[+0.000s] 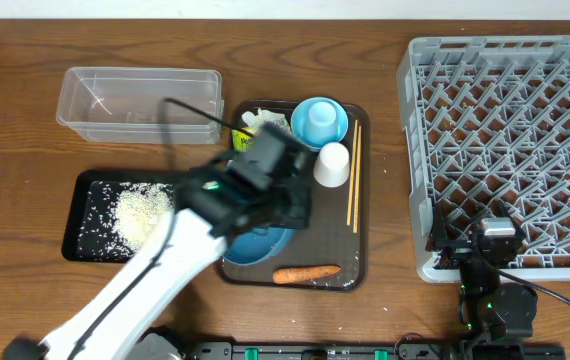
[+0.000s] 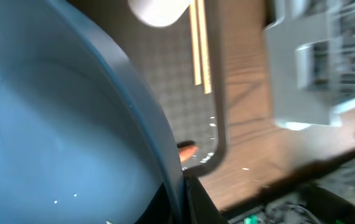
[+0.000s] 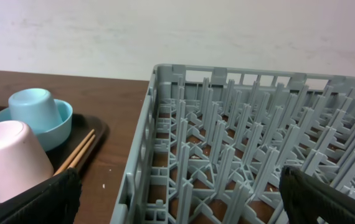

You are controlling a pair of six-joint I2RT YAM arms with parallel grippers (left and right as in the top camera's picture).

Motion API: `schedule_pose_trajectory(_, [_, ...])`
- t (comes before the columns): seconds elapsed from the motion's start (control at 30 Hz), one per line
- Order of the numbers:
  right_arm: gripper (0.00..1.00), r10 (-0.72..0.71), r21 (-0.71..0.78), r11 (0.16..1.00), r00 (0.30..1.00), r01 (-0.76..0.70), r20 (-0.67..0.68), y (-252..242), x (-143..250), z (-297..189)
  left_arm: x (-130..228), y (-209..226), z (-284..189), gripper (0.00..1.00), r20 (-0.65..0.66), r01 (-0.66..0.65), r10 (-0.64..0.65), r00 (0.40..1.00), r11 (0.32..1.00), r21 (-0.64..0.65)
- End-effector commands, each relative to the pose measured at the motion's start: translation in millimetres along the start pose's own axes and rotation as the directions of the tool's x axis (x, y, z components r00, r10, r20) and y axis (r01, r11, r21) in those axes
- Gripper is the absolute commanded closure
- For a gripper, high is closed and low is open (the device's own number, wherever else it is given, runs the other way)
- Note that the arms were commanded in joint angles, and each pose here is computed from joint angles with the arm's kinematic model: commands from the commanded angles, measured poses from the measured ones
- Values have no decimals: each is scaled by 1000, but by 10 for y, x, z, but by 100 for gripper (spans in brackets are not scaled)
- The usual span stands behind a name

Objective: Sort waste into correct bins and load items into the dishwasher rack
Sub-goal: 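Return the blue bowl to the serving tray with the left gripper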

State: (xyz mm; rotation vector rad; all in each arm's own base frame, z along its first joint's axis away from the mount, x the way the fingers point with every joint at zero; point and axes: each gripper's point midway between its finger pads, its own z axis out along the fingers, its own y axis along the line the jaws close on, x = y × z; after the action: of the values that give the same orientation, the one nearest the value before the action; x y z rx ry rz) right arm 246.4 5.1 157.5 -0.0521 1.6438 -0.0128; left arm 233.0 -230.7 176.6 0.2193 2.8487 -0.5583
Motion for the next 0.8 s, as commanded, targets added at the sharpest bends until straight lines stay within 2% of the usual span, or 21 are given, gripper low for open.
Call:
schedule_pose_trajectory(0.0, [1, 3, 4, 1000, 1000, -3, -1, -13, 9, -2, -65, 27, 180, 94, 12, 32, -31, 999, 995, -93])
schedule_pose_trajectory(0.4, [1, 3, 4, 1000, 1000, -3, -1, -13, 8, -2, 100, 14, 779, 92, -121, 3, -23, 992, 987, -163])
schedule_pose_trajectory(0.77, [1, 3, 4, 1000, 1000, -3, -1, -13, 9, -2, -27, -76, 824, 77, -75, -7, -3, 997, 992, -125])
